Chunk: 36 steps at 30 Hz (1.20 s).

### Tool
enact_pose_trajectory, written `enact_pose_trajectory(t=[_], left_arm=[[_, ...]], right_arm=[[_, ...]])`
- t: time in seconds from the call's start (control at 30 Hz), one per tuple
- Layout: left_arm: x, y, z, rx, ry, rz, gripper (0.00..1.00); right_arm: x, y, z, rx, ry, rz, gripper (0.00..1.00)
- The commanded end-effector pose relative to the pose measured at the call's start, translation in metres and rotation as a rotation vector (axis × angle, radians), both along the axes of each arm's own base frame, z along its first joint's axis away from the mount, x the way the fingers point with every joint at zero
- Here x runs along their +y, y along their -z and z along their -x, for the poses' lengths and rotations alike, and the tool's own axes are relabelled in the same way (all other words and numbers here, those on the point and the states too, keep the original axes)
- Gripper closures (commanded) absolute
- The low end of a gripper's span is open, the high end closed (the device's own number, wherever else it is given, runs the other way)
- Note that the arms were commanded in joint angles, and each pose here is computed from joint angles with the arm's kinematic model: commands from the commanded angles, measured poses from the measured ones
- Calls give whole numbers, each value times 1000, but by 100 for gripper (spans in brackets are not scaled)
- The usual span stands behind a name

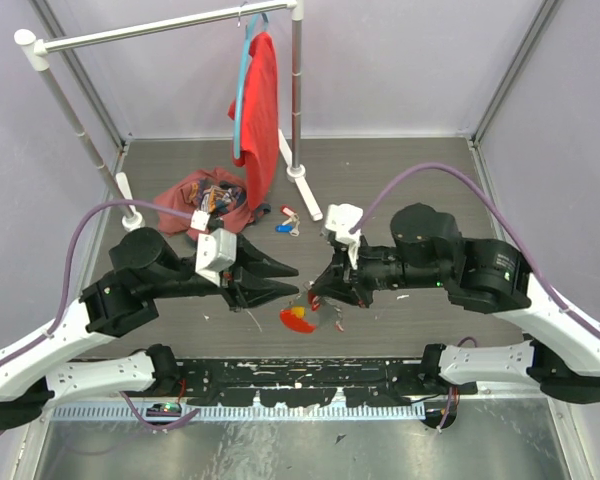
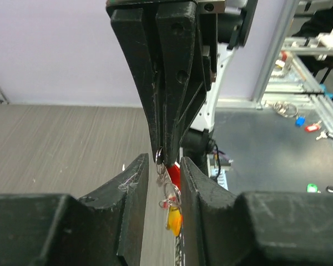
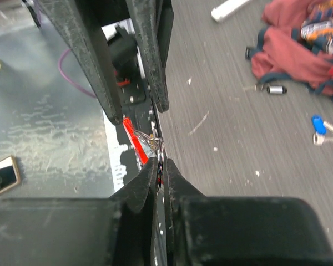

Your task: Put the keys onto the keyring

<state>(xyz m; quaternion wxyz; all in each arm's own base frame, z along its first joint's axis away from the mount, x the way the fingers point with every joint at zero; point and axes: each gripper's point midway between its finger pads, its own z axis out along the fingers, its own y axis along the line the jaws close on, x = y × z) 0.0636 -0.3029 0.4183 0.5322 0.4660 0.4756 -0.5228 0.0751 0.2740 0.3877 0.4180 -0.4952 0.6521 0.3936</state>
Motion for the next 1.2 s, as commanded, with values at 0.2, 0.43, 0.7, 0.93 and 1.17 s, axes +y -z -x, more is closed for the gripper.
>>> enact_pose_trajectory(t=[0.2, 0.43, 0.7, 0.93, 1.17], left_arm=[[-10, 47, -11, -22, -10, -195, 63], [-17, 60, -10, -33, 29, -259, 62], [-21, 66, -10, -51, 49, -309, 63], [-27, 64, -5, -50, 76, -298, 64], [-30, 67, -2, -44, 89, -300, 65]], right_arm=[[-13, 24, 1, 88, 31, 229, 99], [-10, 34, 5, 119, 3, 268, 99], [-6, 35, 4, 122, -3, 268, 99], [-2, 35, 3, 116, -3, 256, 99], [0, 35, 1, 113, 1, 255, 99]])
